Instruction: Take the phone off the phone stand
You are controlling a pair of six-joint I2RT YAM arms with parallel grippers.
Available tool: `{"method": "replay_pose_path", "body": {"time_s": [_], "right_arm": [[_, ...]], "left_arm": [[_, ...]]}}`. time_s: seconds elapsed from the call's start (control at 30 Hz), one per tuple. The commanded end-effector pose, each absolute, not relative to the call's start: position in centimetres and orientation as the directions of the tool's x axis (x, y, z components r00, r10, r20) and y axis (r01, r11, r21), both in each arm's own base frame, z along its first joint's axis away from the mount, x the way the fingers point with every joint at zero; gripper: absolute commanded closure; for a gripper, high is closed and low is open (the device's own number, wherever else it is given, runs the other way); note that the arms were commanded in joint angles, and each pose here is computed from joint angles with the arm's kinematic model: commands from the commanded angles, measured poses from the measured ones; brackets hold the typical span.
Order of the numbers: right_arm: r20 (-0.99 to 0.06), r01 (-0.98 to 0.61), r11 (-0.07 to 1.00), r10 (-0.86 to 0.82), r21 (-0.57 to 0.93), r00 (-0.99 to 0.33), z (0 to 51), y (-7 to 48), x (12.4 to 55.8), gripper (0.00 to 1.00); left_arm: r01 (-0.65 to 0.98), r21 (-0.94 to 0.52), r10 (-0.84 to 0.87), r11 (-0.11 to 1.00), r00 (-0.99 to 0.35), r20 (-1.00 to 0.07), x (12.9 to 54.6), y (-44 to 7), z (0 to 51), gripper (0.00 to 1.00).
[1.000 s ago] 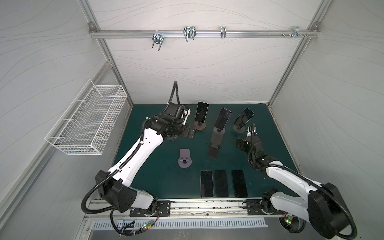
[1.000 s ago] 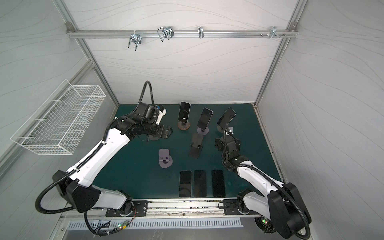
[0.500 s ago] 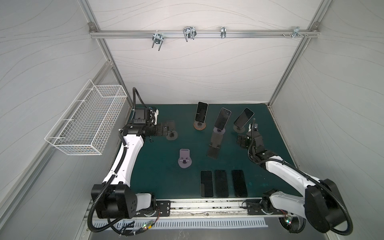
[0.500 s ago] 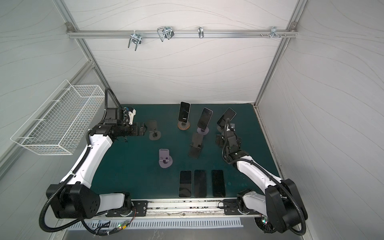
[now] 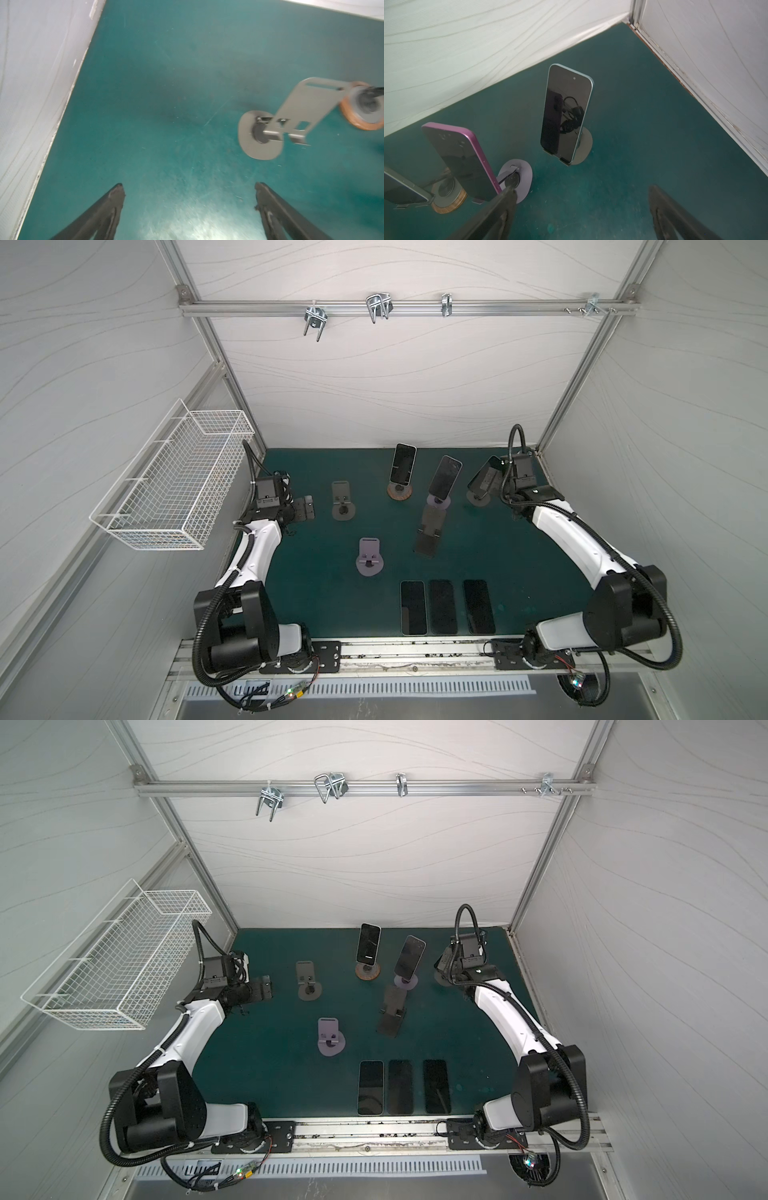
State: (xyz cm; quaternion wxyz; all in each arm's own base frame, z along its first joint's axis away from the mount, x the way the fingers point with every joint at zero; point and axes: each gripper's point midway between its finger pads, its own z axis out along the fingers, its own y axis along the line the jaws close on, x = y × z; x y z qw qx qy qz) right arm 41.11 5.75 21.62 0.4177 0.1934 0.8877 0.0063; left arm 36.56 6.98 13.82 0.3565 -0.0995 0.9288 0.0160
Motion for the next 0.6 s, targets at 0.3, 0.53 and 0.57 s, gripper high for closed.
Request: {"method": "replay_pose_path", "body": {"time_s": [0.3, 0.53, 0.57], "right_arm": [[-0.605, 0.654, 0.756, 0.521, 0.001, -0.601, 20.6, 2.7, 40.0, 0.01], [-0.608, 0.662, 0.749, 0.513, -0.027, -0.605, 20.1, 4.1, 42.9, 0.01], [-0.61, 0.662, 0.749, 0.512, -0.029, -0.605, 19.9, 4.4, 43.2, 0.01]], "left_arm": [[-0.279, 0.037, -0.152, 0.96, -0.624, -0.766, 37.1, 10.9, 13.0, 0.01], [-0.283, 0.061, -0.131, 0.957, -0.613, -0.779, 36.5, 11.3, 12.2, 0.01], [-0.282, 0.059, -0.133, 0.958, -0.614, -0.778, 36.5, 11.3, 12.2, 0.01]]}}
